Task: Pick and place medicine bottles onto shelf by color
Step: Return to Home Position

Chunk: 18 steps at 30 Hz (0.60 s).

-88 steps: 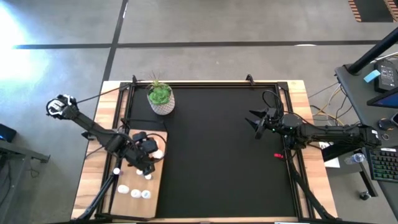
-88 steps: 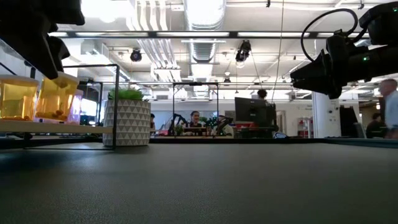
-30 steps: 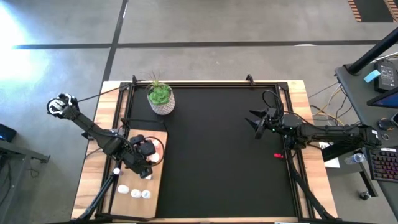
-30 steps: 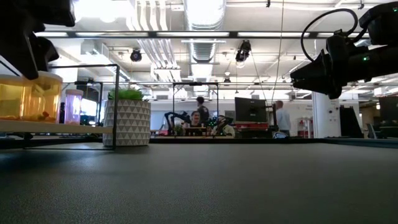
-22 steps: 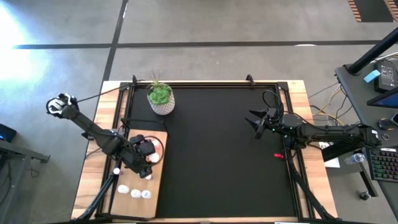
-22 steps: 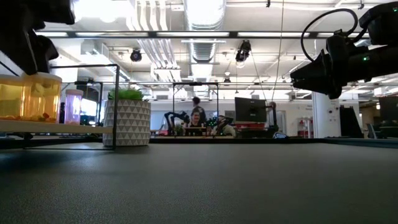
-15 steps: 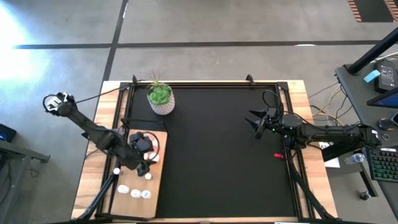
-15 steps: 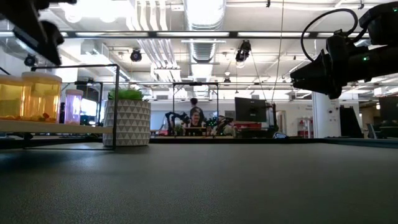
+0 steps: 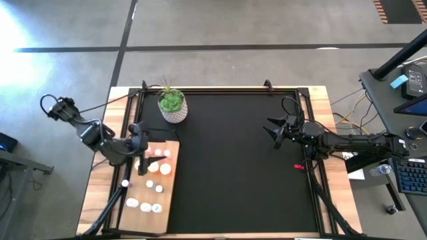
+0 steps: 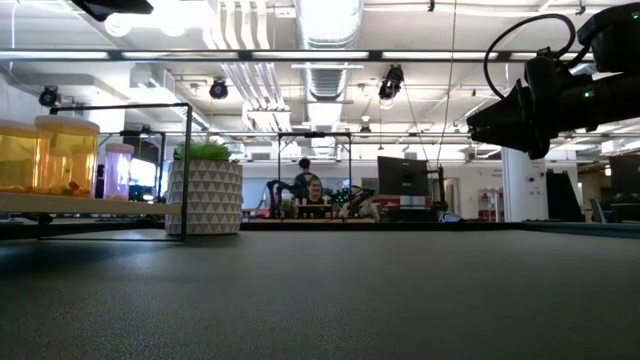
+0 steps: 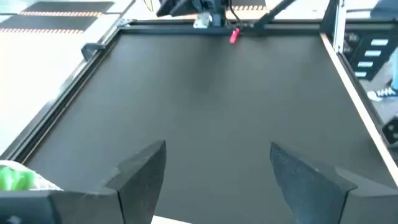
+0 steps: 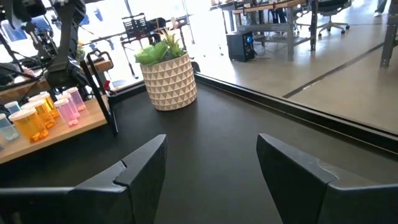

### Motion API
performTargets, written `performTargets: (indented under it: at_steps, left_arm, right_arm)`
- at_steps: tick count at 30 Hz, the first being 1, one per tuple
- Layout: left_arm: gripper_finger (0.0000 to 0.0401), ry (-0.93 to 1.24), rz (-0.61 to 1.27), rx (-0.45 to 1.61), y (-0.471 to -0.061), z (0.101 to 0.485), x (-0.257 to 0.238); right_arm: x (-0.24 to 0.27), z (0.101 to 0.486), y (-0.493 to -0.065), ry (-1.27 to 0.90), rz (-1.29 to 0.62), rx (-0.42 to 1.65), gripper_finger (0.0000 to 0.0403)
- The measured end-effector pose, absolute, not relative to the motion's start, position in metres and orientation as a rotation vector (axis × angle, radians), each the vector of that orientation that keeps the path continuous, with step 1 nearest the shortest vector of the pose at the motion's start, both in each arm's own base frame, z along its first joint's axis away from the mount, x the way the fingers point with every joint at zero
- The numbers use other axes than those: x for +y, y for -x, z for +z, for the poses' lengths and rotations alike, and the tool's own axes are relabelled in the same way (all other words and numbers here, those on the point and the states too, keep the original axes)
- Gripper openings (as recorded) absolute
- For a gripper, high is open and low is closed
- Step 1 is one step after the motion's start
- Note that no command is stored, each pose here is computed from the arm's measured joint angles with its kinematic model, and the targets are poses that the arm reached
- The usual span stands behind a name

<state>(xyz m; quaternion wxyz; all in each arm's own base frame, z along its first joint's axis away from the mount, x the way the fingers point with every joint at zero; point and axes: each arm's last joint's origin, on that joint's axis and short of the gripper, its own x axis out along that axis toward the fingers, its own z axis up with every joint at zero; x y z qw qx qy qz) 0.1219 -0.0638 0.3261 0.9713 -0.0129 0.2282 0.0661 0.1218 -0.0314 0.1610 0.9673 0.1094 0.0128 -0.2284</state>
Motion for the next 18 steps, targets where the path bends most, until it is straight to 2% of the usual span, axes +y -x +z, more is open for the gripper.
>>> performTargets:
  at_steps: [6,12,18]
  left_arm:
    - [0.027,0.058,0.133,0.413,-0.107,0.329,-0.053]
    - [0.027,0.072,0.128,0.392,-0.097,0.316,-0.046]
    - [0.027,0.037,0.073,0.216,-0.078,0.312,-0.033]
  right_arm:
    - [-0.031,0.161,-0.122,-0.221,-0.462,0.026,0.0238]
    - [-0.031,0.161,-0.122,-0.221,-0.462,0.026,0.0238]
    - [-0.031,0.161,-0.122,-0.221,-0.462,0.026,0.0238]
